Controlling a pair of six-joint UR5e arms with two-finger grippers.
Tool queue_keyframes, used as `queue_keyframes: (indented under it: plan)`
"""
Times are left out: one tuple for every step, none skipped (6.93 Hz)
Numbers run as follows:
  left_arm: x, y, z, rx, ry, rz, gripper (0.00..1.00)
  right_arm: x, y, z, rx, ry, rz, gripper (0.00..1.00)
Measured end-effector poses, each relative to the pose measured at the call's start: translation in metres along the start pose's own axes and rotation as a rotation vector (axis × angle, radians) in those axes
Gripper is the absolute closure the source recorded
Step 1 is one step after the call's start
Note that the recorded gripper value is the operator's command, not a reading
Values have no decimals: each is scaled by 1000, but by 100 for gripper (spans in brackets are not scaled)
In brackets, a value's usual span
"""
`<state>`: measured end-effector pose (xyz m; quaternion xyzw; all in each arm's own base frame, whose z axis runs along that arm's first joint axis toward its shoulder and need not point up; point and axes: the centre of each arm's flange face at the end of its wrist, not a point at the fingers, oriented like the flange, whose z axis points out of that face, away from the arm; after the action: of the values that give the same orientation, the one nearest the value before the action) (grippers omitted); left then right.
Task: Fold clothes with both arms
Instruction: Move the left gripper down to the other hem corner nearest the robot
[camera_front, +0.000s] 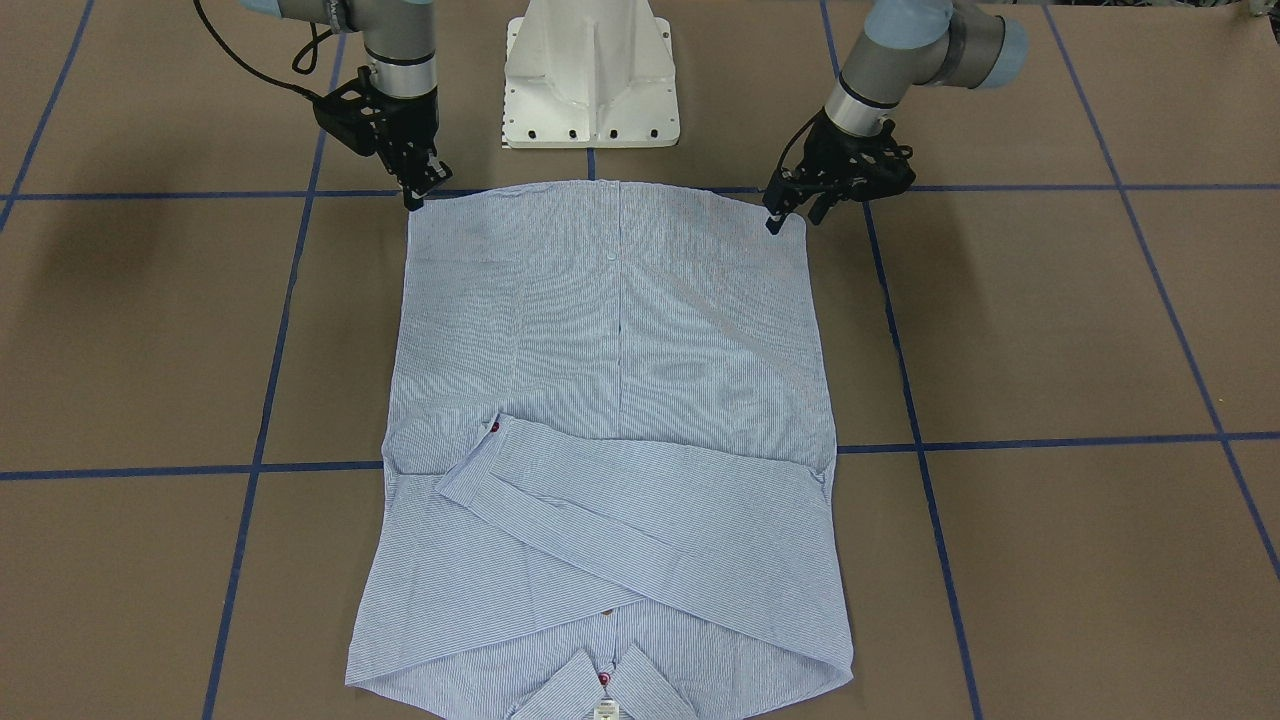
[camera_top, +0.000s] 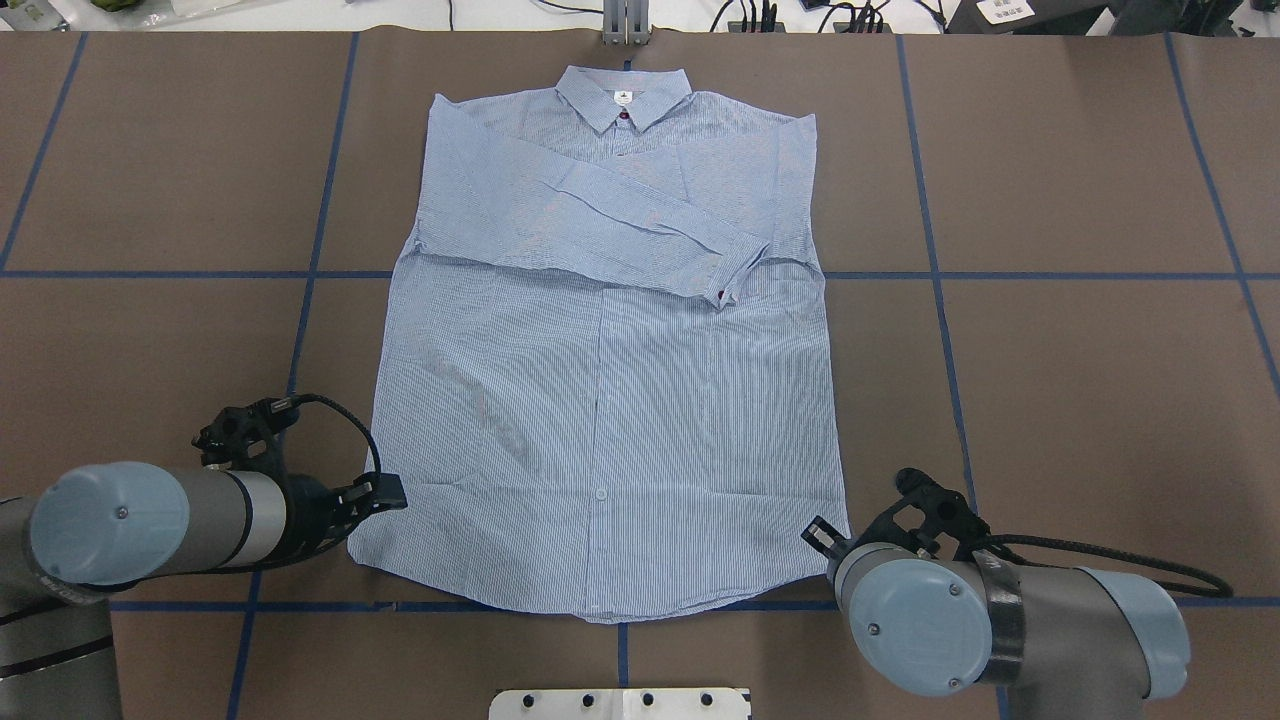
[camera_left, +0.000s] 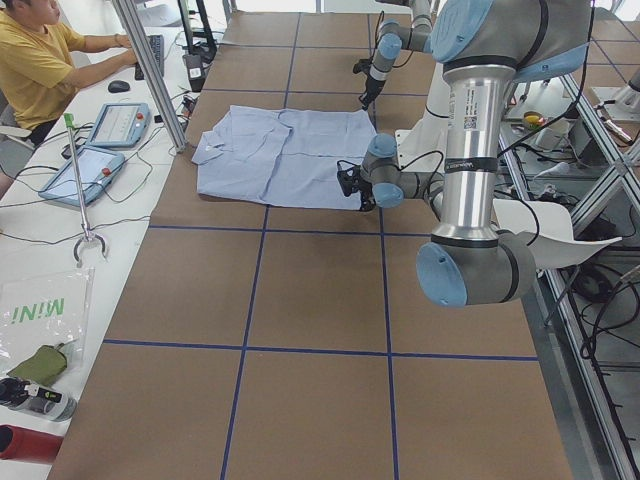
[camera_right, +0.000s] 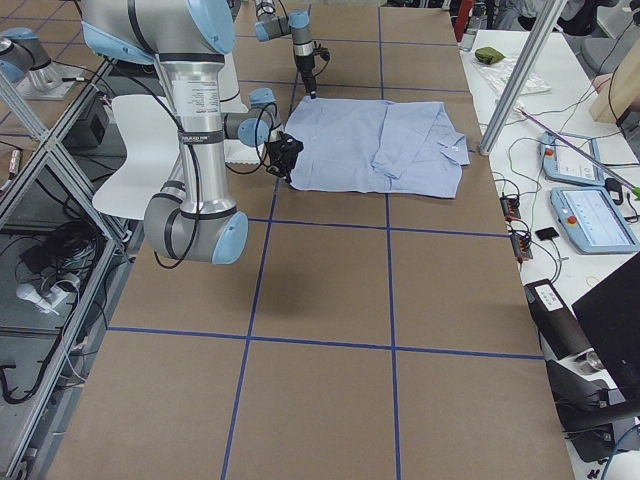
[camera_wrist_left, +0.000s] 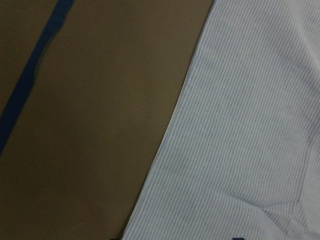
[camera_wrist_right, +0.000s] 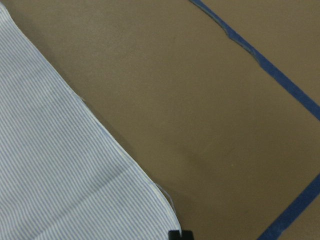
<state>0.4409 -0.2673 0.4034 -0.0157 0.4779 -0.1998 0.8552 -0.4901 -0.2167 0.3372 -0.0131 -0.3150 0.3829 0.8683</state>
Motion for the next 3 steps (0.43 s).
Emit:
queue_keyframes:
  plan:
    - [-6,0,1,1,-12,-1,37,0,0,0,0,0,0,100]
    - [-9,0,2,2,-17,-2,40,0,0,0,0,0,1,100]
    - [-10,0,2,3,-18,-3,41,0,0,0,0,0,2,100]
